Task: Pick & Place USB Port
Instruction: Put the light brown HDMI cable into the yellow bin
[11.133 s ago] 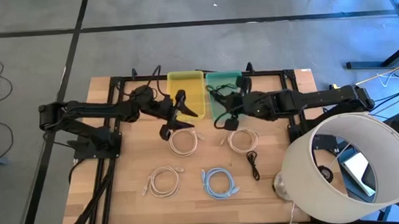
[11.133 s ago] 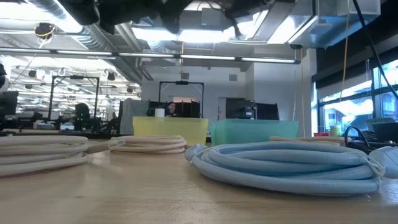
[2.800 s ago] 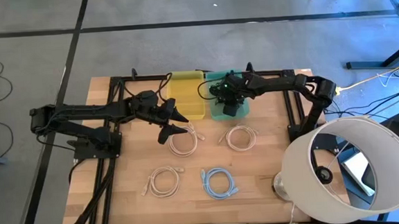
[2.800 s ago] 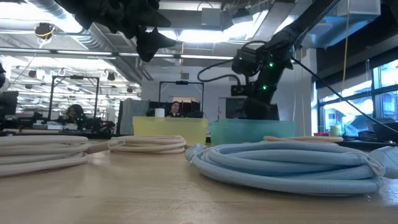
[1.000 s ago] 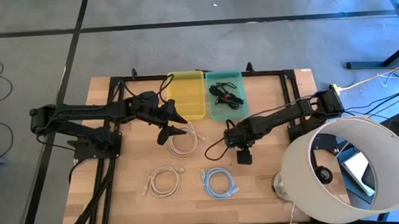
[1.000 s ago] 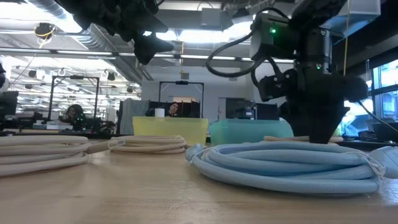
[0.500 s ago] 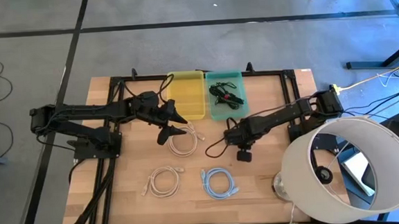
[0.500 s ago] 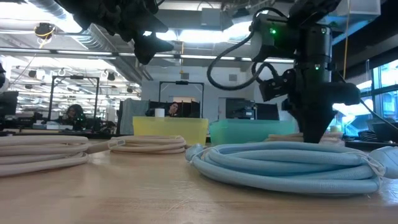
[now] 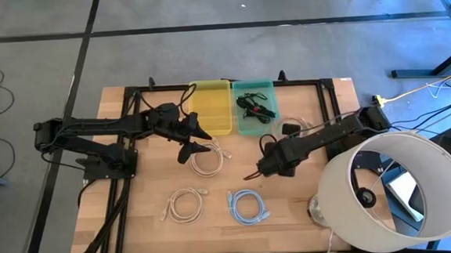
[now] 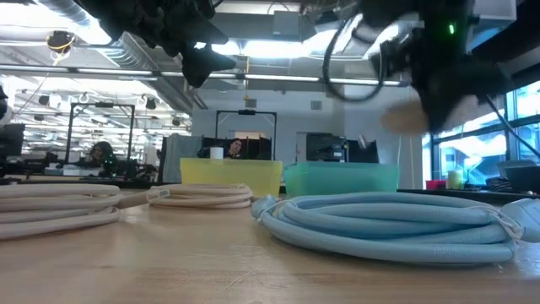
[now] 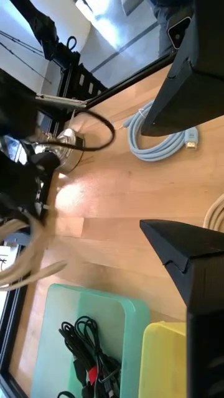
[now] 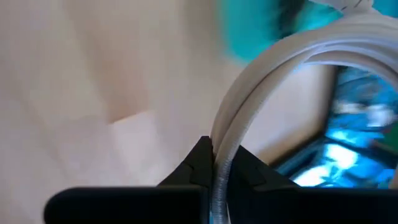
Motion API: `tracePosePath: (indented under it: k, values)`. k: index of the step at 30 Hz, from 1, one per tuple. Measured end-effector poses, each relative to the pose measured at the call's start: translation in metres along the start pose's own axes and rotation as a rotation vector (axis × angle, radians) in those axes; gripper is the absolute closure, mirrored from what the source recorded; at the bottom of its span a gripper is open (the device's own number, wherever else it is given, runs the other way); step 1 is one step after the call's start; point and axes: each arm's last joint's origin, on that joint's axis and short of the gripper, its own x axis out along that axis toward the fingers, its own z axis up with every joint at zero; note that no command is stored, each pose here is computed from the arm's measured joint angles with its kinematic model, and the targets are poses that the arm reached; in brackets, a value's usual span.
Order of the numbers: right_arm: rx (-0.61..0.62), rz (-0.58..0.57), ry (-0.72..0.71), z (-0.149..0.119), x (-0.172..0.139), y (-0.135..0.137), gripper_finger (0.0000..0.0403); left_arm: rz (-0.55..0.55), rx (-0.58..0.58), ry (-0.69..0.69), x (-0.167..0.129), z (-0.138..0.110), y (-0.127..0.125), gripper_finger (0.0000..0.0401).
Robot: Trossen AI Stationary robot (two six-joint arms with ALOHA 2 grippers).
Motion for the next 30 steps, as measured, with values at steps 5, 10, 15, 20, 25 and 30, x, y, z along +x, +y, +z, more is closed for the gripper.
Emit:
tracePosePath:
  k: [5,10,15,20,25,30]
  values:
    - [0.045,-0.123,-0.217,0.016,-0.034,-0.014,0.0385,-0.004,0.01,-0.024,0.0,0.002,0.0,0.0177]
    - [0.016,-0.118,-0.415,0.045,-0.055,-0.031,0.0385,-0.015,0.043,-0.103,-0.001,0.01,-0.002,0.0177]
    - [-0.009,-0.02,-0.576,0.062,-0.066,-0.063,0.0385,-0.022,0.082,-0.144,-0.001,0.015,-0.003,0.0177]
    - [0.048,0.193,-0.831,0.052,-0.082,-0.108,0.0385,-0.029,0.105,-0.145,-0.001,0.014,-0.005,0.0177]
    - [0.072,0.368,-1.262,0.024,-0.092,-0.131,0.0385,-0.055,0.202,-0.206,0.0,0.02,-0.012,0.0177]
    - [0.03,0.423,-1.583,0.009,-0.072,-0.129,0.0385,-0.077,0.333,-0.36,-0.003,0.033,-0.021,0.0177]
